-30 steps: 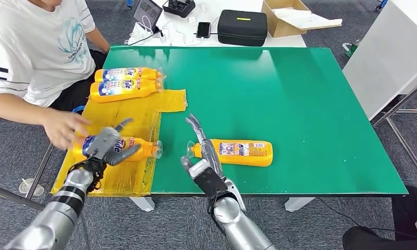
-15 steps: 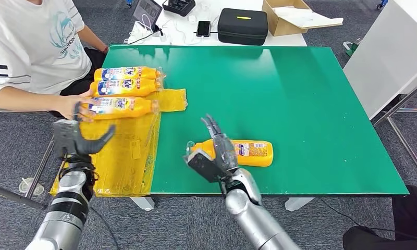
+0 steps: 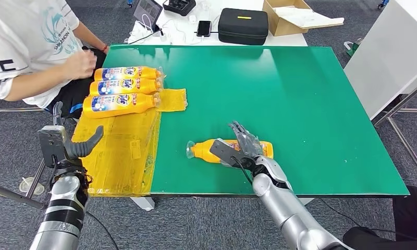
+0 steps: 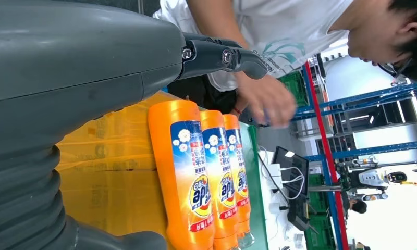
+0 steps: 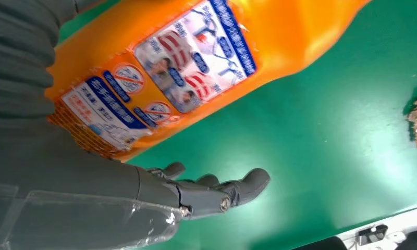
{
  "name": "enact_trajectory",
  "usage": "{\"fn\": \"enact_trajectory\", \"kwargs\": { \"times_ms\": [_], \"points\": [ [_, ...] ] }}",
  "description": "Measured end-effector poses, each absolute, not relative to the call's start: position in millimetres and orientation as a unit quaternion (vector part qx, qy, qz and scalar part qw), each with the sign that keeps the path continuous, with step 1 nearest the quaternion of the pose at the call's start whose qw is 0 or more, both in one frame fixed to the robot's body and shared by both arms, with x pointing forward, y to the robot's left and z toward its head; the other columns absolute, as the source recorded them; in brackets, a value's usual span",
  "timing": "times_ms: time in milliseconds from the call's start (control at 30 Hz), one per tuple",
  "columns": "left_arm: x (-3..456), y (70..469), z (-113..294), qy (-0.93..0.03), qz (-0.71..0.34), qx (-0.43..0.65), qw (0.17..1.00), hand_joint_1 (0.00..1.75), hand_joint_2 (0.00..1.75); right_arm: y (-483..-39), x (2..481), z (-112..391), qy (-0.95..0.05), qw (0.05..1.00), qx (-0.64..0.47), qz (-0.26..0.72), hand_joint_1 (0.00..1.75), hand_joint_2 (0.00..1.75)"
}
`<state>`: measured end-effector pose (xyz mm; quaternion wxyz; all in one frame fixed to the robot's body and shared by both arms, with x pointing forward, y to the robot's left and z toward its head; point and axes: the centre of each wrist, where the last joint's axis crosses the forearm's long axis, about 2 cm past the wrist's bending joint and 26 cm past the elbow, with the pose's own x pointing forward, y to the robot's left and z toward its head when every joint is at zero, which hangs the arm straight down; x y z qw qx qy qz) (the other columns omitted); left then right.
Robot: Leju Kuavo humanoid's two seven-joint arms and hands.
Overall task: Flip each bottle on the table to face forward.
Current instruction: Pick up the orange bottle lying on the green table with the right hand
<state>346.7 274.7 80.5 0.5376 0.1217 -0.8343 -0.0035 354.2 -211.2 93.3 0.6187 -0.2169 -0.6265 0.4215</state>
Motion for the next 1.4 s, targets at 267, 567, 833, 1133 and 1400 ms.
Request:
{"fn": "enact_trajectory", "kwargs": {
  "times_ms": [267, 567, 833, 1133, 1400],
  "points": [
    [345.7, 274.4, 78.1, -0.832, -0.009, 0.123, 0.541, 0.00, 1.75, -221.3, 360.7, 93.3, -0.607, 0.629, -0.221, 0.432, 0.00, 1.75],
    [348.1, 273.6, 76.7, -0.828, -0.011, 0.121, 0.547, 0.00, 1.75, -229.8, 373.2, 97.4, -0.577, 0.645, -0.191, 0.463, 0.00, 1.75],
    [355.3, 271.7, 76.1, -0.823, -0.010, 0.104, 0.559, 0.00, 1.75, -245.0, 398.8, 112.0, -0.498, 0.645, -0.177, 0.552, 0.01, 1.75],
    [358.4, 266.8, 72.2, -0.814, -0.010, 0.087, 0.574, 0.00, 1.75, -254.4, 409.5, 115.9, -0.426, 0.625, -0.181, 0.629, 0.10, 1.75],
    [359.3, 260.4, 71.1, -0.811, -0.004, 0.075, 0.580, 0.00, 1.75, -256.6, 411.2, 114.8, -0.392, 0.608, -0.189, 0.664, 0.20, 1.75]
  ]
}}
